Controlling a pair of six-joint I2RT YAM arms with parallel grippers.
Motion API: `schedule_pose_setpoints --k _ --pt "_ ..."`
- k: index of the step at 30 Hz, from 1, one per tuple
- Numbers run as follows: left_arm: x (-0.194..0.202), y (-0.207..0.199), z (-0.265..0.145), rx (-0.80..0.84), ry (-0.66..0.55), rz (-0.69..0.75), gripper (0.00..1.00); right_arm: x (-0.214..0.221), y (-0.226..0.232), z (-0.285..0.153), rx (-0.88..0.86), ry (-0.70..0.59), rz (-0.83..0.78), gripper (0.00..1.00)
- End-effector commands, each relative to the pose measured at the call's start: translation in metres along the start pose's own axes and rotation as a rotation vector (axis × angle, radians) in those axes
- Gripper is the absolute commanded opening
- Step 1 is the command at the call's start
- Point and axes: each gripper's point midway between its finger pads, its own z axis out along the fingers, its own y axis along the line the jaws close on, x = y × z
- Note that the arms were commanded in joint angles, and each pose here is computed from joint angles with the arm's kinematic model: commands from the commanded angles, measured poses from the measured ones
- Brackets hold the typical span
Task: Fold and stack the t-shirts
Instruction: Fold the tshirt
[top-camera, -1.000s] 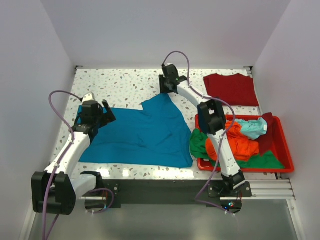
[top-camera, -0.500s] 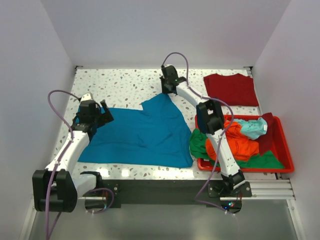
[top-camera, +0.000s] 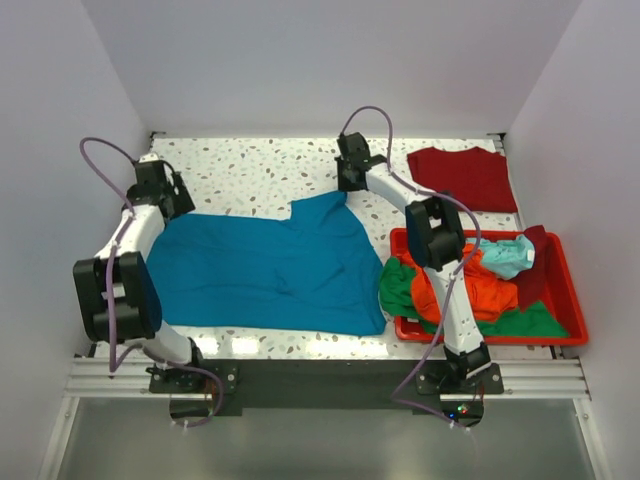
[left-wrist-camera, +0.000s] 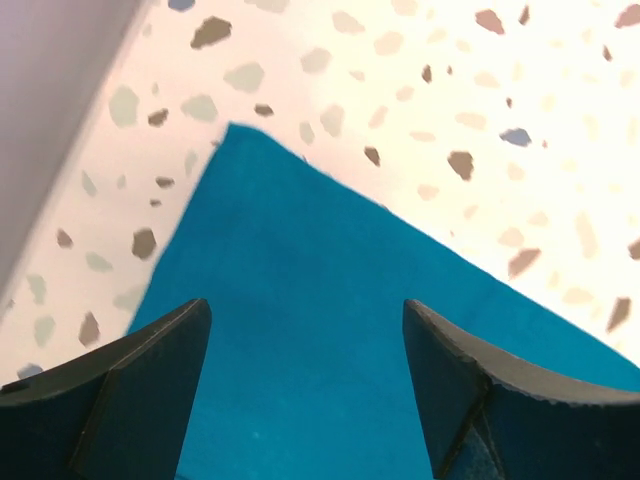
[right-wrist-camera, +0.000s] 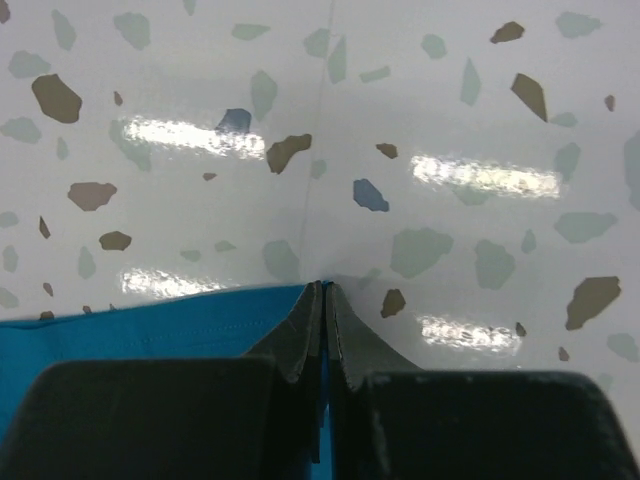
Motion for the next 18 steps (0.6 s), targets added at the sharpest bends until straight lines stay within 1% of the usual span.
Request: schedule_pose_setpoints --k 1,2,3,6,8,10,11,12,14,15,17,18 --pt "-0.035 0.014 0.017 -0.071 -0.061 0.06 0.81 -0.039 -0.012 -0.036 0.025 -0.087 0.039 0.0" --pt "-0.042 0.018 0.021 -0.093 -0.07 0.062 0.79 -0.038 -0.015 -0.035 0.03 -0.082 0.038 0.0" --pt "-0.04 0.02 0.029 -0.108 -0.062 0.063 0.74 -0.037 -0.016 -0.036 0.035 -0.075 0.036 0.0" --pt "-0.049 0.028 0.041 -0.152 -0.084 0.06 0.67 -0.033 -0.019 -0.035 0.041 -0.059 0.029 0.0" --pt "-0.056 0.035 0.047 -0.18 -0.097 0.054 0.65 -0.028 -0.021 -0.032 0.048 -0.039 0.024 0.0" --pt "-0.051 0.044 0.062 -0.208 -0.072 0.048 0.65 -0.023 -0.024 -0.032 0.059 -0.02 0.021 0.0" --pt "-0.054 0.046 0.066 -0.211 -0.077 0.04 0.64 -0.023 -0.027 -0.031 0.066 -0.017 0.021 0.0" --pt "-0.047 0.048 0.078 -0.211 -0.048 0.043 0.61 -0.023 -0.027 -0.032 0.067 -0.017 0.02 0.0" --pt "-0.051 0.054 0.087 -0.22 -0.046 0.034 0.58 -0.024 -0.031 -0.034 0.079 -0.015 0.022 0.0" --pt "-0.047 0.055 0.096 -0.22 -0.03 0.034 0.55 -0.025 -0.031 -0.034 0.079 -0.015 0.021 0.0" --pt "-0.054 0.054 0.101 -0.206 -0.038 0.032 0.54 -0.023 -0.034 -0.035 0.088 -0.01 0.019 0.0" --pt "-0.05 0.054 0.107 -0.204 -0.027 0.035 0.53 -0.023 -0.035 -0.035 0.09 -0.008 0.02 0.0"
